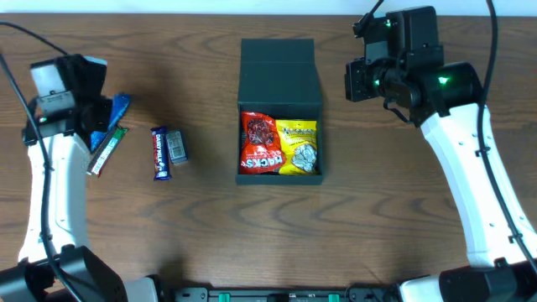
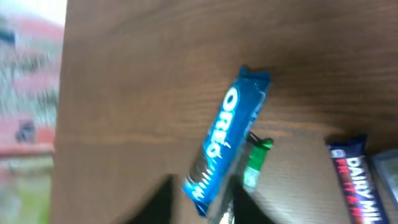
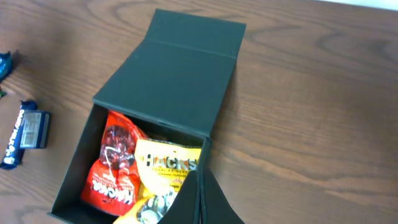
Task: Pack container
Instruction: 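Withdraw both grippers from the box, then grasp the blue Oreo pack with the left gripper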
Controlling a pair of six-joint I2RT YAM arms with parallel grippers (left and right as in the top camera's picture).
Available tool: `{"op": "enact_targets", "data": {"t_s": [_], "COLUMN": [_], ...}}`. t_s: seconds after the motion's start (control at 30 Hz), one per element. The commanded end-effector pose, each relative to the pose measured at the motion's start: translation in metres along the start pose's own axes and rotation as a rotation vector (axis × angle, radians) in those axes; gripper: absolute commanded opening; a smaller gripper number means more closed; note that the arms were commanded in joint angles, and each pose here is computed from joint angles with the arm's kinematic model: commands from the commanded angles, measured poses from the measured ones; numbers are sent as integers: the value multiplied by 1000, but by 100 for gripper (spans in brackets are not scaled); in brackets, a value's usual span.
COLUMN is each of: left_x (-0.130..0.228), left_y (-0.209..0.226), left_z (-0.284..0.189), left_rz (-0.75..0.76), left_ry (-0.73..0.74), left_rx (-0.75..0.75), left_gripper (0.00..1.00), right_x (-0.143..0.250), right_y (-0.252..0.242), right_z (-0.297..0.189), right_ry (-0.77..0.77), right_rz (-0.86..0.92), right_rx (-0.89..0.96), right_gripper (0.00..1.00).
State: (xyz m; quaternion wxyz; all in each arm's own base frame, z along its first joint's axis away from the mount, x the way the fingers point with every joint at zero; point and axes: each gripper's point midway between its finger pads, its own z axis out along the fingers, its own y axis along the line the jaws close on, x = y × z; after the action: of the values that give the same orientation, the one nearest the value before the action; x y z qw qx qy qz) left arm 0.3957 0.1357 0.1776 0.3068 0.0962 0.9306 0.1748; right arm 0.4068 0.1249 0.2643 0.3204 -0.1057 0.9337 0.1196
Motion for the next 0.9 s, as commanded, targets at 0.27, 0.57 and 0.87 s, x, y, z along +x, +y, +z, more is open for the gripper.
{"op": "enact_targets", "data": {"t_s": [0.27, 0.57, 0.87], "left_x": [19, 43, 54], "left_y": [-11, -28, -36], "left_z": [75, 119, 139], "left_rz": [108, 110, 111], "left_ry": [27, 93, 115], "left_rx": [124, 173, 189], "left_gripper": [71, 74, 75], "right_x": [8, 13, 12], "right_y": [-3, -2, -2], "right_z": [-2, -2, -2], "right_ry": [29, 48, 47], "right_rz": [70, 116, 129], "right_rx": [9, 10, 10], "right_gripper": [2, 1, 2]}}
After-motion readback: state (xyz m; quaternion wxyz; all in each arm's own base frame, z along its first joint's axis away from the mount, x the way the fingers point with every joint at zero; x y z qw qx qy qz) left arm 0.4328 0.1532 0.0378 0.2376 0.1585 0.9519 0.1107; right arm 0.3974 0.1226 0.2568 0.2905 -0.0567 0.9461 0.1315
